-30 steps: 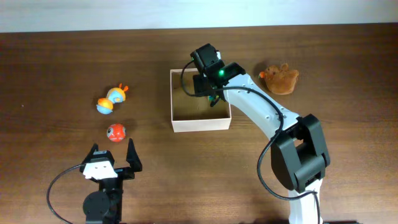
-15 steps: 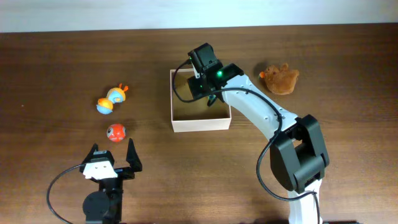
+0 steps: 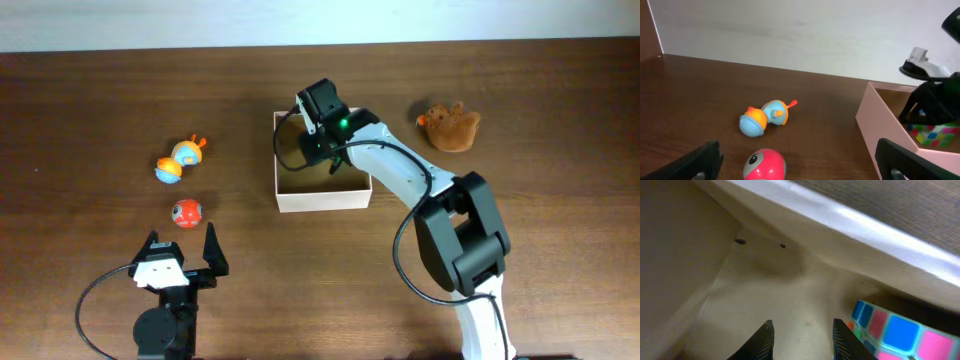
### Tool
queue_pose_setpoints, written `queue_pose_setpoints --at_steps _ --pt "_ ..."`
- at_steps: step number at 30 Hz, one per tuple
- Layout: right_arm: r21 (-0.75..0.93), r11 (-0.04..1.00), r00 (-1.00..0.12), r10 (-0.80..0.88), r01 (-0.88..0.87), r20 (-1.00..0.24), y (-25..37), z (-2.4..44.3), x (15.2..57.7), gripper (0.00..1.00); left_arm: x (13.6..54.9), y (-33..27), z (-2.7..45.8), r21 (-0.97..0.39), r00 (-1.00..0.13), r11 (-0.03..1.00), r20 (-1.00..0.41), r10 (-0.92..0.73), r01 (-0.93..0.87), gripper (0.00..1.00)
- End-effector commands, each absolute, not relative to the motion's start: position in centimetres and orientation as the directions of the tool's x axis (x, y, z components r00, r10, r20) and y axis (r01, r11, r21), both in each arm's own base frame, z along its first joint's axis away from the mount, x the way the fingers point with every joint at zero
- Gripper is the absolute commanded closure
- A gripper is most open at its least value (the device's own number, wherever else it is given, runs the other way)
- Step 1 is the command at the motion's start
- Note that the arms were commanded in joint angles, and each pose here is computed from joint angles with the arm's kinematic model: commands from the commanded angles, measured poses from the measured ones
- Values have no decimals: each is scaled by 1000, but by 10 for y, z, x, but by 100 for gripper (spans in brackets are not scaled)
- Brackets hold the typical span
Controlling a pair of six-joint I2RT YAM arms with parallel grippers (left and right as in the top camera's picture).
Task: Pack container
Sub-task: 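Lower the cube into the box and open the right gripper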
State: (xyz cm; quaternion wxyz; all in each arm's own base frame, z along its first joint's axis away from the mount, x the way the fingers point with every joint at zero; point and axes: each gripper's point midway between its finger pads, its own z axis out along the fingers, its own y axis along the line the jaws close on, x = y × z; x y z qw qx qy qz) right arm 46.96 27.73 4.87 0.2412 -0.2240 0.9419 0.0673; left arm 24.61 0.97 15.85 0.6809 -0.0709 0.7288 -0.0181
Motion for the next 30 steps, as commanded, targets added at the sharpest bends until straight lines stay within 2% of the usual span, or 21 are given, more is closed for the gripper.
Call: queue_pose_setpoints --at_steps 1,30 --pt "21 877 -759 -404 -481 -511 286 56 474 67 246 11 159 -108 -59 990 -992 -113 -86 1" --pt "-161 880 -727 -463 -448 -508 259 57 489 67 246 11 159 -108 -59 990 -992 -113 -86 1"
